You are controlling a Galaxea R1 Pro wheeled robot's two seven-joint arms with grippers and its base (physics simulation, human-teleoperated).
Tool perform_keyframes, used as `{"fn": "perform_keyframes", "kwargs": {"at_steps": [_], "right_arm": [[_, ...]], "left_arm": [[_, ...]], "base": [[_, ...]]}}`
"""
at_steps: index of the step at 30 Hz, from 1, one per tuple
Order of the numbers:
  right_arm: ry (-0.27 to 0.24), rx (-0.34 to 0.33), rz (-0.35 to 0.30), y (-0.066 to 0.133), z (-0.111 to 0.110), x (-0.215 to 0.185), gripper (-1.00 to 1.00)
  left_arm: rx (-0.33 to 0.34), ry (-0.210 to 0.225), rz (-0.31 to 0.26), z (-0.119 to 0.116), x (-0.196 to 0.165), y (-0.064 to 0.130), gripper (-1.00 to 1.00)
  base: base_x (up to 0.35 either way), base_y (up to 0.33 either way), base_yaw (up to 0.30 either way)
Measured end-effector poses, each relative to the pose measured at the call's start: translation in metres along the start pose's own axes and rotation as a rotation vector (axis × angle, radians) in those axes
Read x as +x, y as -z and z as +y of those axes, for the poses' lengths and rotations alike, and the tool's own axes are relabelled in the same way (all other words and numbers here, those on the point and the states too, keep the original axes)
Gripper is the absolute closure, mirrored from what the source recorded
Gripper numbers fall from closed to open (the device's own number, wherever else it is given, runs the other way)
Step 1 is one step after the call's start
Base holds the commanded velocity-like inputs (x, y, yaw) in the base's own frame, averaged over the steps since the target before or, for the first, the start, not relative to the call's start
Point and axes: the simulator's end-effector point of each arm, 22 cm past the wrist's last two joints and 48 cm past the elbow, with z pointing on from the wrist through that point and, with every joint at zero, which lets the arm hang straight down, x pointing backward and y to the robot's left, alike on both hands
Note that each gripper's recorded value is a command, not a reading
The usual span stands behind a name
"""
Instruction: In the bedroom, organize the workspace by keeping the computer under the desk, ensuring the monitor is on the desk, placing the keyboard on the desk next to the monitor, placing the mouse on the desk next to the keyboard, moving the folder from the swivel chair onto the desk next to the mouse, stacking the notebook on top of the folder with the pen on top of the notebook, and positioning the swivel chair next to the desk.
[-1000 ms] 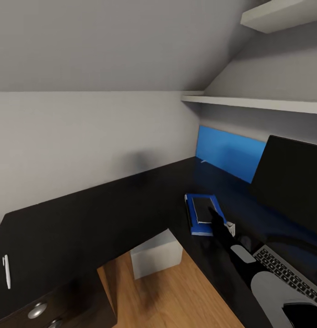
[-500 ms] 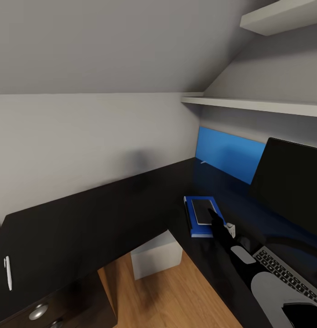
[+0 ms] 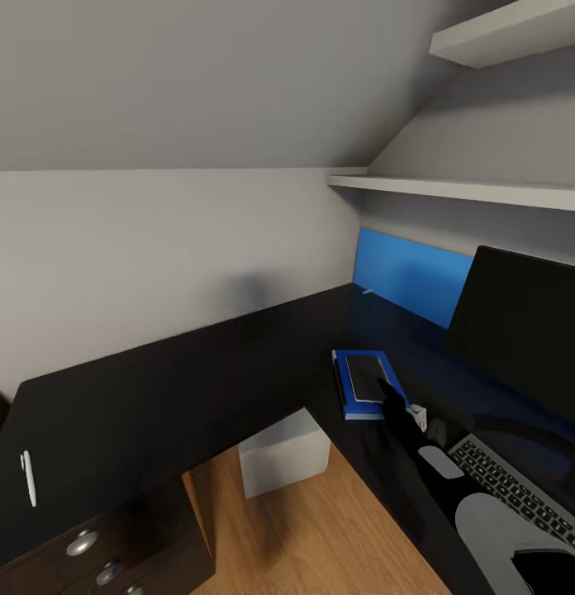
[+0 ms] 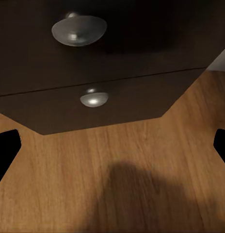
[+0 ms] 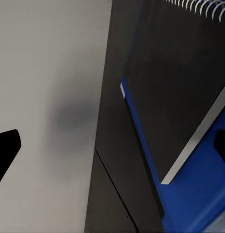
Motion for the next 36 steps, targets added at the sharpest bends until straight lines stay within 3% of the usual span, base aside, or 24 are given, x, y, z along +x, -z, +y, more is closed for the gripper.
{"fn": "perform_keyframes", "kwargs": {"at_steps": [13,17,20,21,22,25,26,29,30,36], "right_arm": [[0.03,-0.035,0.016,-0.003,0.021,0.006,-1.0],[0.131,-0.109,0.07,-0.01,0.057,0.038,-1.0],[0.187,-0.132,0.088,-0.012,0.071,0.057,-1.0],[0.263,-0.12,0.115,-0.014,0.073,0.081,-1.0],[0.392,-0.045,0.139,-0.019,0.065,0.118,-1.0],[0.505,0.045,0.112,-0.022,0.061,0.137,-1.0],[0.57,0.093,0.071,-0.021,0.058,0.137,-1.0],[0.662,0.139,0.014,-0.015,0.056,0.136,-1.0],[0.714,0.153,-0.01,-0.009,0.053,0.14,-1.0],[0.876,0.201,-0.106,0.007,0.056,0.125,-1.0]], "left_arm": [[0.002,-0.001,0.0,-0.001,-0.004,0.005,-1.0],[0.002,-0.001,0.001,-0.001,-0.008,0.01,-1.0],[0.002,-0.001,0.002,-0.002,-0.011,0.013,-1.0],[0.003,-0.002,0.003,-0.002,-0.012,0.014,-1.0],[0.003,-0.001,0.004,-0.002,-0.012,0.016,-1.0],[0.003,-0.002,0.005,-0.002,-0.015,0.019,-1.0],[0.003,-0.002,0.005,-0.002,-0.016,0.02,-1.0],[0.003,-0.002,0.006,-0.002,-0.018,0.024,-1.0],[0.003,-0.002,0.006,-0.002,-0.019,0.025,-1.0],[0.002,-0.001,0.006,-0.001,-0.025,0.032,-1.0]], "base": [[-0.054,0.0,0.0],[-0.001,0.0,0.0],[0.0,0.0,0.0],[0.0,0.0,0.0],[0.0,0.0,0.0],[0.0,0.0,0.0],[0.0,0.0,0.0],[0.0,0.0,0.0],[0.0,0.0,0.0],[0.0,0.0,0.0]]}}
